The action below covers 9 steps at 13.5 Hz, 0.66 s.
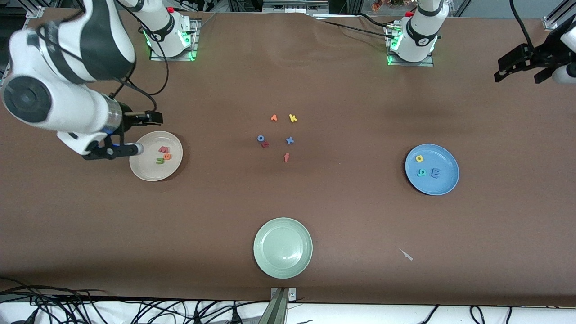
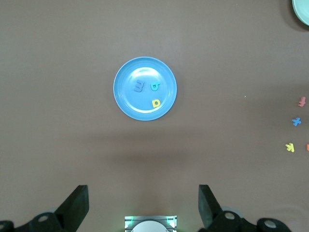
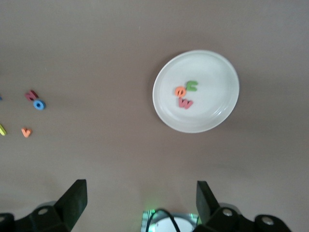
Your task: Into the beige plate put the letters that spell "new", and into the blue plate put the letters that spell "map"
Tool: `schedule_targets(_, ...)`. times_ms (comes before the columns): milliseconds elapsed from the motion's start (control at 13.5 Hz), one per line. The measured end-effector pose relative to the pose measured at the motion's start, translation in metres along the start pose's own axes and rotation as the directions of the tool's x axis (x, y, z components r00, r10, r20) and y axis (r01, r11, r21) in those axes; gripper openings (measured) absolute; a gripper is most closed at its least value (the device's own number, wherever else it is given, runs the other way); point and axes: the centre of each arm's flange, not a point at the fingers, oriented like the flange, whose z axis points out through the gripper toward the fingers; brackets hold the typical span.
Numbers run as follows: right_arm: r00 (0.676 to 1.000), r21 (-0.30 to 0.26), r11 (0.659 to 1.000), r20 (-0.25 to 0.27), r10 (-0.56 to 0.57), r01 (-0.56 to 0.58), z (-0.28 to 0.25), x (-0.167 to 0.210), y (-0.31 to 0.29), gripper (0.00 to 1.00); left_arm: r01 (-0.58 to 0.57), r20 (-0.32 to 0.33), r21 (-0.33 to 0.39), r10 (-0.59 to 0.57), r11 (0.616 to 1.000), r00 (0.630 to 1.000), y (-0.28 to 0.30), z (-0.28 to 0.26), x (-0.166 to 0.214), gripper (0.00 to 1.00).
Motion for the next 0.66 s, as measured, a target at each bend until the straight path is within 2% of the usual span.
schedule_targets(74, 0.999, 0.011, 1.000, -0.036, 0.011, -0.010, -0.010, -0.012, 0.013, 1.00, -0.004, 0.000, 0.000, 0.004, 1.000, 1.000, 0.002, 0.000, 0.007, 1.00)
schedule_targets(222, 0.996, 0.007, 0.999, -0.076, 0.038, -0.038, -0.031, -0.037, 0.042, 1.00, -0.008, 0.005, 0.001, 0.008, 1.000, 1.000, 0.004, 0.004, 0.017, 1.00)
schedule_targets(296, 0.995, -0.016, 0.998, -0.084, 0.052, -0.053, -0.040, -0.048, 0.054, 1.00, -0.011, 0.010, 0.001, 0.011, 1.000, 1.000, 0.006, 0.006, 0.020, 1.00)
schedule_targets(369, 0.996, -0.034, 0.997, -0.070, 0.064, -0.066, -0.046, -0.058, 0.064, 1.00, -0.019, 0.012, 0.001, 0.019, 1.000, 1.000, 0.010, 0.007, 0.021, 1.00)
schedule_targets(443, 0.995, -0.035, 0.996, -0.057, 0.077, -0.079, -0.050, -0.065, 0.072, 1.00, -0.025, 0.013, 0.001, 0.025, 1.000, 1.000, 0.014, 0.008, 0.021, 1.00)
schedule_targets(665, 0.990, -0.014, 0.992, -0.079, 0.120, -0.121, -0.059, -0.073, 0.096, 1.00, -0.028, 0.011, 0.002, 0.028, 1.000, 1.000, 0.016, 0.007, 0.022, 1.00)
